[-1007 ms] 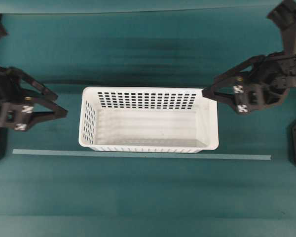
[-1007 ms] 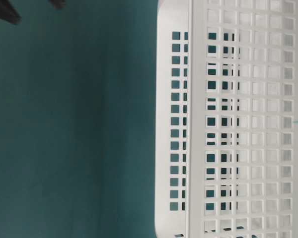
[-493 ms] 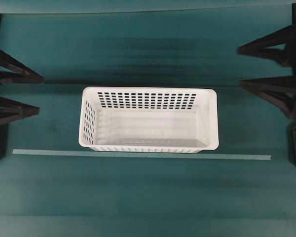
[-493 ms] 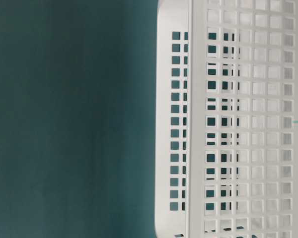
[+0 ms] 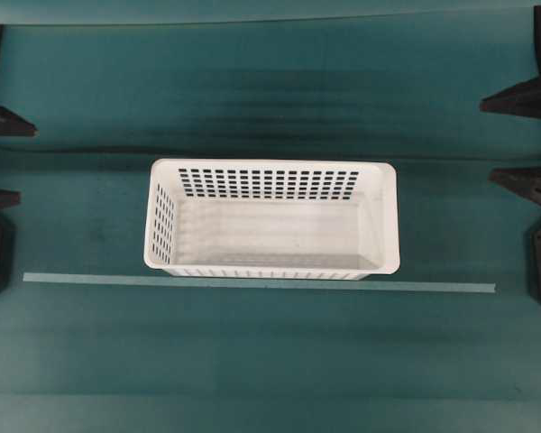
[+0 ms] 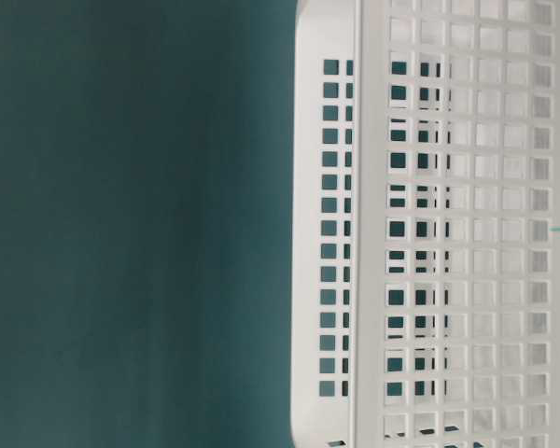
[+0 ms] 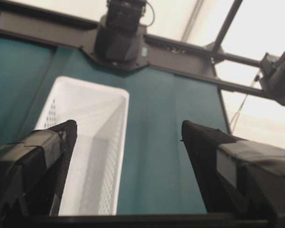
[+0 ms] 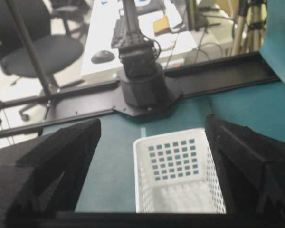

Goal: Lift the white basket with both hands.

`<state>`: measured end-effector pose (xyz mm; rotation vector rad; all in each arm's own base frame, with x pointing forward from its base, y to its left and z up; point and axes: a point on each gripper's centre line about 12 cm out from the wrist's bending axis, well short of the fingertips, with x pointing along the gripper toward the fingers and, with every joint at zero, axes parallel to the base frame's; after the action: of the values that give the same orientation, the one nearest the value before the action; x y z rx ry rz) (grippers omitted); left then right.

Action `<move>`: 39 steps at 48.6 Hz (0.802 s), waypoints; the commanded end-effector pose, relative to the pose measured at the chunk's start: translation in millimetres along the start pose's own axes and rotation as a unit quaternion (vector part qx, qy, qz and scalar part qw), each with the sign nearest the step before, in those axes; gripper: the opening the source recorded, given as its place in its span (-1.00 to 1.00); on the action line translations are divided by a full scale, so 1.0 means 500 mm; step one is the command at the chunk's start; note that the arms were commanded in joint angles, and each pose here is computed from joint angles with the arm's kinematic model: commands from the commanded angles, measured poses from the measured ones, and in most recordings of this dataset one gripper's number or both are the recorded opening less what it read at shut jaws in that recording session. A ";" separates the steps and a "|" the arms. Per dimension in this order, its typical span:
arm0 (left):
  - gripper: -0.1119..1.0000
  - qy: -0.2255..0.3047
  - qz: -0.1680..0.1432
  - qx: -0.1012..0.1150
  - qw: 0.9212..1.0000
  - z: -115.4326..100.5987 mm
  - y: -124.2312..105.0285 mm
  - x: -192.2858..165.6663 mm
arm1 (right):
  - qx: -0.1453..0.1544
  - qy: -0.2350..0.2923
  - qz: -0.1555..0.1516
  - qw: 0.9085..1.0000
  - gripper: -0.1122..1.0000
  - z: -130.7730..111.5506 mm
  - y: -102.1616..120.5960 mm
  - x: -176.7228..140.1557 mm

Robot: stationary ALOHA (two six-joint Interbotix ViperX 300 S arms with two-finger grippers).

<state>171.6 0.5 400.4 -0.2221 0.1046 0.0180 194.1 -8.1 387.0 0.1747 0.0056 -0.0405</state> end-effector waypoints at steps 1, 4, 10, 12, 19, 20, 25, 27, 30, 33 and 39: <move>0.85 -0.004 -0.003 0.003 1.000 0.006 -0.003 0.004 | -0.001 -0.001 0.001 1.000 0.91 0.001 0.001 0.001; 0.85 -0.003 -0.002 0.003 1.000 0.003 -0.002 0.004 | -0.001 0.000 0.001 1.000 0.91 -0.002 0.000 0.000; 0.85 -0.006 -0.003 0.003 1.000 0.003 -0.002 0.003 | -0.001 0.005 0.000 1.000 0.91 -0.010 -0.001 0.001; 0.85 -0.007 -0.003 0.002 1.000 0.003 -0.002 0.002 | 0.000 0.005 0.000 1.000 0.91 -0.013 -0.002 0.002; 0.85 -0.015 -0.006 0.002 1.000 0.008 -0.003 -0.008 | -0.001 0.011 -0.001 1.000 0.91 -0.023 -0.003 0.001; 0.85 -0.017 -0.006 0.002 1.000 0.009 -0.003 -0.010 | -0.001 0.010 -0.001 1.000 0.91 -0.022 -0.003 0.000; 0.85 -0.018 -0.005 0.002 1.000 0.006 -0.002 -0.013 | -0.001 0.010 -0.001 1.000 0.91 -0.022 -0.003 -0.001; 0.85 -0.015 -0.005 0.002 1.000 0.002 -0.002 -0.012 | 0.000 0.008 -0.001 1.000 0.91 -0.021 -0.003 -0.002; 0.85 -0.013 -0.005 0.002 1.000 -0.001 -0.001 -0.011 | -0.001 0.005 0.000 1.000 0.91 -0.019 -0.003 -0.003; 0.85 -0.009 -0.004 0.001 1.000 -0.006 0.000 -0.008 | -0.002 0.002 0.000 1.000 0.91 -0.017 -0.003 -0.005; 0.85 -0.009 -0.004 0.002 1.000 -0.008 0.001 -0.008 | -0.002 0.004 -0.001 1.000 0.91 -0.019 -0.003 -0.007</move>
<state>163.4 0.3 393.5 -0.2206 0.0910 0.0152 187.9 -7.8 375.6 0.1749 0.0148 -0.0413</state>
